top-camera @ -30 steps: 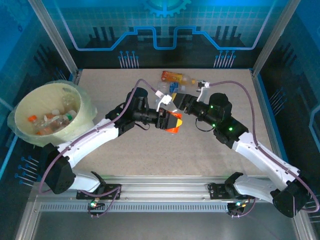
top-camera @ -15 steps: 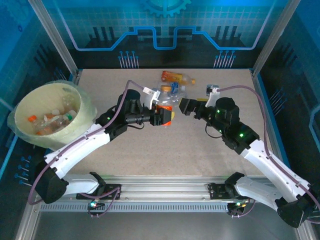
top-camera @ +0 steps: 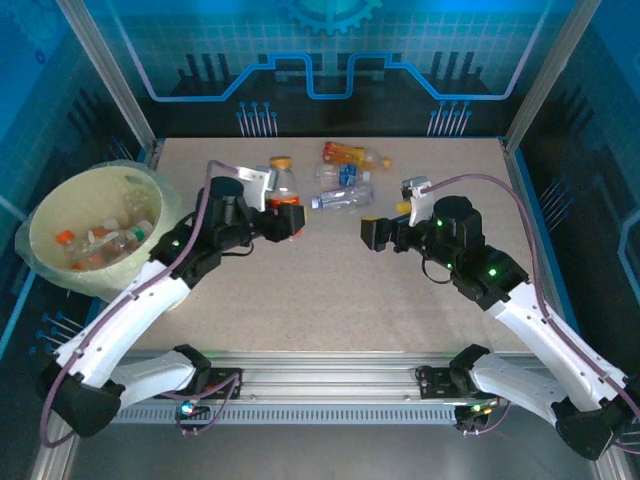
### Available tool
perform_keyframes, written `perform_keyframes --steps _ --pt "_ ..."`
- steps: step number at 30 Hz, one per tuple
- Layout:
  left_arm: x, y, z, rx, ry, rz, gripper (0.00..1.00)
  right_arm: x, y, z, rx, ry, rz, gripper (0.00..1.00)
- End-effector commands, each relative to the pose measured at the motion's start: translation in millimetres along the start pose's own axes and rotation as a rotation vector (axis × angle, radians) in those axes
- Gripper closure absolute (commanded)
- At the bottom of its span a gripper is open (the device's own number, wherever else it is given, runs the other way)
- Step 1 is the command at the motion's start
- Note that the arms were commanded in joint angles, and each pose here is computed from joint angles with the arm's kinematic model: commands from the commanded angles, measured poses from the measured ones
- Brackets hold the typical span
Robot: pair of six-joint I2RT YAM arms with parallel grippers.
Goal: Put the plastic bottles in the bin
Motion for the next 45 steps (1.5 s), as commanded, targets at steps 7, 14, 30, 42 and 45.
perform_keyframes --steps 7,14,30,42,45 --pt "54 -99 23 0.347 0.111 -0.219 0.40 -3 10 -30 -0.127 0.119 0.076 0.00" --pt "77 -160 61 0.734 0.116 -0.306 0.40 -2 16 -29 -0.104 0.139 0.078 0.00" --pt "86 -214 160 1.208 -0.036 -0.298 0.40 3 2 -30 -0.107 0.142 -0.030 0.00" --pt "65 -225 218 1.187 -0.331 -0.279 0.40 0 1 -31 -0.111 0.133 -0.032 0.00" --pt "62 -219 223 1.171 -0.354 -0.252 0.39 0 2 -32 -0.111 0.134 -0.033 0.00"
Point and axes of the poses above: each hand's point on the last joint's axis, 136 mm out from that joint toward the fingers, its own y axis out along the fingers, its own z axis along the line the jaws close on, x = y × z, the point moved 4 cm from there along -y, back along the fingers, and after that the axes turned 4 degrees about -y, right-handed, at the moved point
